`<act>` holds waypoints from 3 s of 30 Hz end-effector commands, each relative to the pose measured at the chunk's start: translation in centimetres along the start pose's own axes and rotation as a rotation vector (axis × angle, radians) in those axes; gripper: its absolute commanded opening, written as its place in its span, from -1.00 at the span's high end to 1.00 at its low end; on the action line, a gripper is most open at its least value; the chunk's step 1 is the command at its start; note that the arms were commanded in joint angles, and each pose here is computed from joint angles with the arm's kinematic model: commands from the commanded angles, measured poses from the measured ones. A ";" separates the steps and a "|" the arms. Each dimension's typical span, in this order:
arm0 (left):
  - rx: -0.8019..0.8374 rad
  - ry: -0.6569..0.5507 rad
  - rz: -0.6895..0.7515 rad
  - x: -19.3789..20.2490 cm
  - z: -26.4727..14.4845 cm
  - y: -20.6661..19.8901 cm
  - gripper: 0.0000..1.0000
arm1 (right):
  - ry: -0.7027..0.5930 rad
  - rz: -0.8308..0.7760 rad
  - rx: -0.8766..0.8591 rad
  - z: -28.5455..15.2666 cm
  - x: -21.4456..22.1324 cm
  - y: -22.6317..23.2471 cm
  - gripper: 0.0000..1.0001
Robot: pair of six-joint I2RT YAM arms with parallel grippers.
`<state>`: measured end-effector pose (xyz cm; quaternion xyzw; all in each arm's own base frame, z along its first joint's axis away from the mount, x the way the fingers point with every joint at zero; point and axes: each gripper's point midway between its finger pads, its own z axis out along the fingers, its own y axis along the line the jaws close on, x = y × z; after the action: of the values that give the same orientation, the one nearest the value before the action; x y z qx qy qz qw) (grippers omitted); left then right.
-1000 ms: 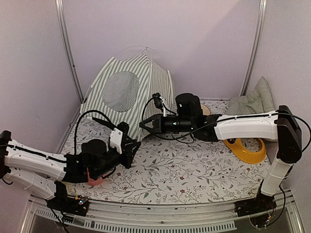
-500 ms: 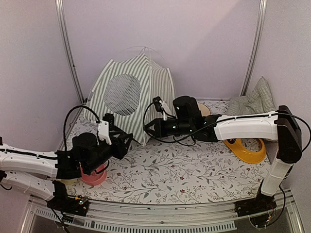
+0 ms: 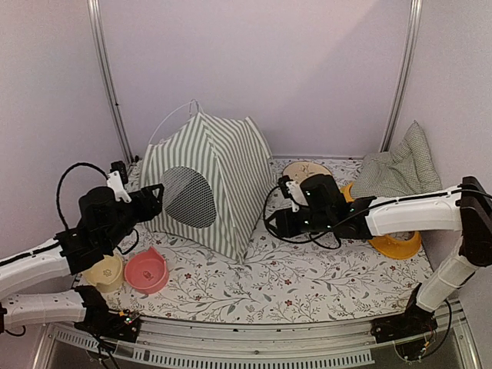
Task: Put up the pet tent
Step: Adjust the tent at the center of the board.
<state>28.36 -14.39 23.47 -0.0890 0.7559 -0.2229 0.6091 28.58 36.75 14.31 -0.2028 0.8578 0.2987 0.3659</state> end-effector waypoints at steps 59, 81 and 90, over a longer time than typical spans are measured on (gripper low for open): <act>0.190 0.122 0.155 -9.0 11.4 -1.4 -0.37 | -0.273 0.174 0.207 -8.7 -5.6 -10.5 -0.34; 0.710 0.312 0.443 -9.2 21.5 -3.2 -0.36 | -0.254 0.153 0.158 -9.2 -5.3 -10.3 -0.33; 0.718 0.318 0.418 -7.3 22.1 -3.5 -0.28 | -0.293 0.124 0.148 -10.3 -6.4 -9.7 -0.46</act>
<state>51.34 -18.86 27.82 0.3108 0.7265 -0.3482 0.5043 33.07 23.85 19.51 -0.0705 0.8394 0.2774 0.4621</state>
